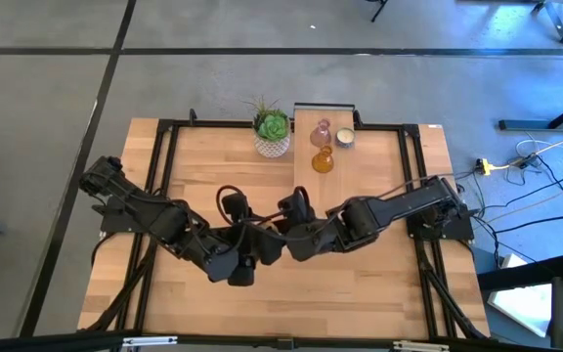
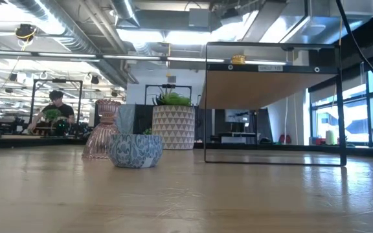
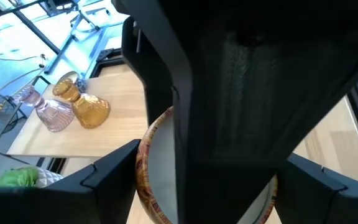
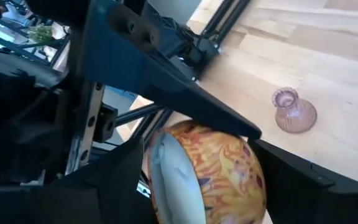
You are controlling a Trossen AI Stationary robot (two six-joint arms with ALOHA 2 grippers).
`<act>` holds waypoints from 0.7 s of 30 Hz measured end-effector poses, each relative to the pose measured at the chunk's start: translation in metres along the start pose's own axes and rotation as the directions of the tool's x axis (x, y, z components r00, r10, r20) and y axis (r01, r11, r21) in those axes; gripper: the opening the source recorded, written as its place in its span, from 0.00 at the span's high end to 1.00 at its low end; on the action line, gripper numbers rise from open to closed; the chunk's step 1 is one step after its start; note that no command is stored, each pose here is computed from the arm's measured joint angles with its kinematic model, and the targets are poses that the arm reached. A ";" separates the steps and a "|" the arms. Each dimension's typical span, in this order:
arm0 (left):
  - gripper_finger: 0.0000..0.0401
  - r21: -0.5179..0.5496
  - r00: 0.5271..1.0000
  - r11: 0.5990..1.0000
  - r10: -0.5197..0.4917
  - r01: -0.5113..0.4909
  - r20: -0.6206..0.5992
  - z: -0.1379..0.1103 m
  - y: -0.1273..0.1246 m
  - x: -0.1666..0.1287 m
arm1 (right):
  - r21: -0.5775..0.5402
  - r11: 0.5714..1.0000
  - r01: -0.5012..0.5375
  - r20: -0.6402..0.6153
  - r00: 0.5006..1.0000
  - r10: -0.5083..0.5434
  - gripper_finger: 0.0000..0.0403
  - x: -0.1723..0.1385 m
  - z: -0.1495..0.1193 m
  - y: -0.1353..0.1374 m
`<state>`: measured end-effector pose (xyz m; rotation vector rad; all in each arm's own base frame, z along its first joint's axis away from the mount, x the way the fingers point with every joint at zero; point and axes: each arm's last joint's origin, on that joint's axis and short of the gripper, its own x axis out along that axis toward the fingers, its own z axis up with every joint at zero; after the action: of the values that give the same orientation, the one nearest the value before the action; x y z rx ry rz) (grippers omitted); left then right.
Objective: Pick & Place candle stick holders
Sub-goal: Put the patterned orange scented candle on the shelf aligned with the patterned blue scented candle
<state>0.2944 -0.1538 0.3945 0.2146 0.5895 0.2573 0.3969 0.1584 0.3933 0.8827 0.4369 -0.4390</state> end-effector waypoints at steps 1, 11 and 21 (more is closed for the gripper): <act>0.27 -0.002 1.000 1.000 0.000 0.000 0.000 0.000 0.000 0.000 | -0.004 1.000 -0.004 0.002 1.000 0.004 0.29 0.000 0.001 0.000; 0.27 0.007 1.000 1.000 -0.025 0.025 -0.005 0.000 0.001 -0.001 | -0.037 0.998 -0.059 -0.115 0.992 0.054 0.32 0.006 0.009 -0.001; 0.27 0.032 0.999 0.999 -0.035 0.035 -0.011 -0.001 -0.001 -0.002 | -0.042 0.996 -0.075 -0.159 0.985 0.068 0.46 0.008 0.010 -0.002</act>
<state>0.2924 -0.1548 0.3947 0.2342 0.6080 0.2155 0.4040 0.1473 0.3933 0.8865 0.5563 -0.2928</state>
